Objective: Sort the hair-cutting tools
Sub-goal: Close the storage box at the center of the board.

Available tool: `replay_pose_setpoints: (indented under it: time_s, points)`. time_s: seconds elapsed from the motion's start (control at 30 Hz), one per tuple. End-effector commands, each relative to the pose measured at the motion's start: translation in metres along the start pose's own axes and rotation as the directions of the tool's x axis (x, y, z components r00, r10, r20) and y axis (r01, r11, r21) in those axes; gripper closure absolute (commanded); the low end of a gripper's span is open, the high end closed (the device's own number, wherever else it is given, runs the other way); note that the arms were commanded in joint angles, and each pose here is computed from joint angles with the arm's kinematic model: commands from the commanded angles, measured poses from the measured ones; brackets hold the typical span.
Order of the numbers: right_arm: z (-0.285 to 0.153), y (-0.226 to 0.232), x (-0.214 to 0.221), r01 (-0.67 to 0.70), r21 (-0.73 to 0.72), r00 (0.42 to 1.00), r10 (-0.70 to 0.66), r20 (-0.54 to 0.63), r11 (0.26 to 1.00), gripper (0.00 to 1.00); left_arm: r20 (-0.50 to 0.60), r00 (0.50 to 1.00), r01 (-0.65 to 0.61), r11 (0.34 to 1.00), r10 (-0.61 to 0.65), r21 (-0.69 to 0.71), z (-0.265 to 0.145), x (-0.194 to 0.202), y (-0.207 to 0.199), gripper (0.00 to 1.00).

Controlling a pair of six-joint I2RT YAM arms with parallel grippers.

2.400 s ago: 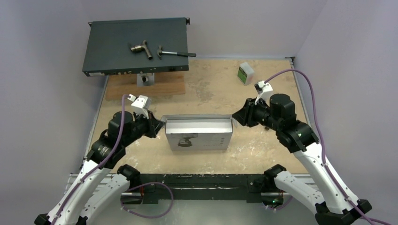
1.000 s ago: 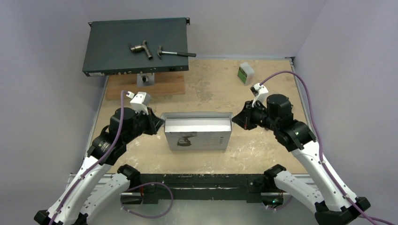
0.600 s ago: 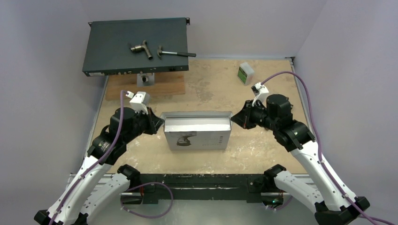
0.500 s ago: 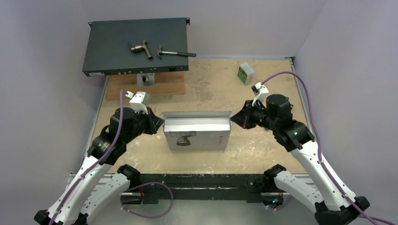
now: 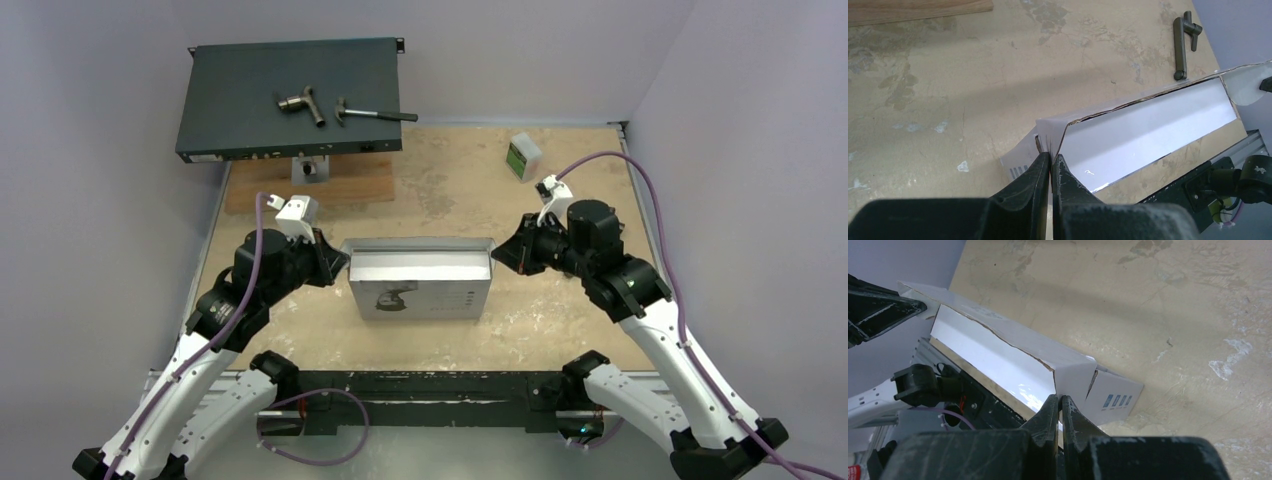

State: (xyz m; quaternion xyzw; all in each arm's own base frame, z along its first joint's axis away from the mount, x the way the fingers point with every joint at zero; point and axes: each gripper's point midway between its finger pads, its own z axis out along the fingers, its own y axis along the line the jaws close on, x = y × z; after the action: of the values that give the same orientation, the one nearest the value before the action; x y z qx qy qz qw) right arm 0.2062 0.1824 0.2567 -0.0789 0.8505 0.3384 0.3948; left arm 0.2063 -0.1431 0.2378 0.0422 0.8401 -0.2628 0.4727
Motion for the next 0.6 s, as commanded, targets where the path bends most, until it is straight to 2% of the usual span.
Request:
replay_pose_setpoints:
  time_s: [0.0, 0.27, 0.57]
  points:
    - [-0.006, 0.014, -0.014, 0.013, -0.040, 1.000, -0.012, 0.018, 0.999, 1.00, 0.091, 0.996, -0.013, 0.999, 0.008, 0.050, -0.003, -0.024, -0.013, 1.00]
    - [-0.004, 0.013, -0.015, 0.024, -0.037, 1.000, -0.024, 0.010, 0.999, 1.00, 0.084, 0.996, -0.012, 0.999, 0.008, 0.046, -0.001, -0.020, -0.011, 1.00]
    - [0.007, -0.003, 0.011, 0.008, -0.016, 0.999, -0.008, -0.033, 1.000, 1.00, 0.092, 0.995, 0.015, 0.996, -0.023, 0.084, -0.004, -0.025, -0.020, 1.00]
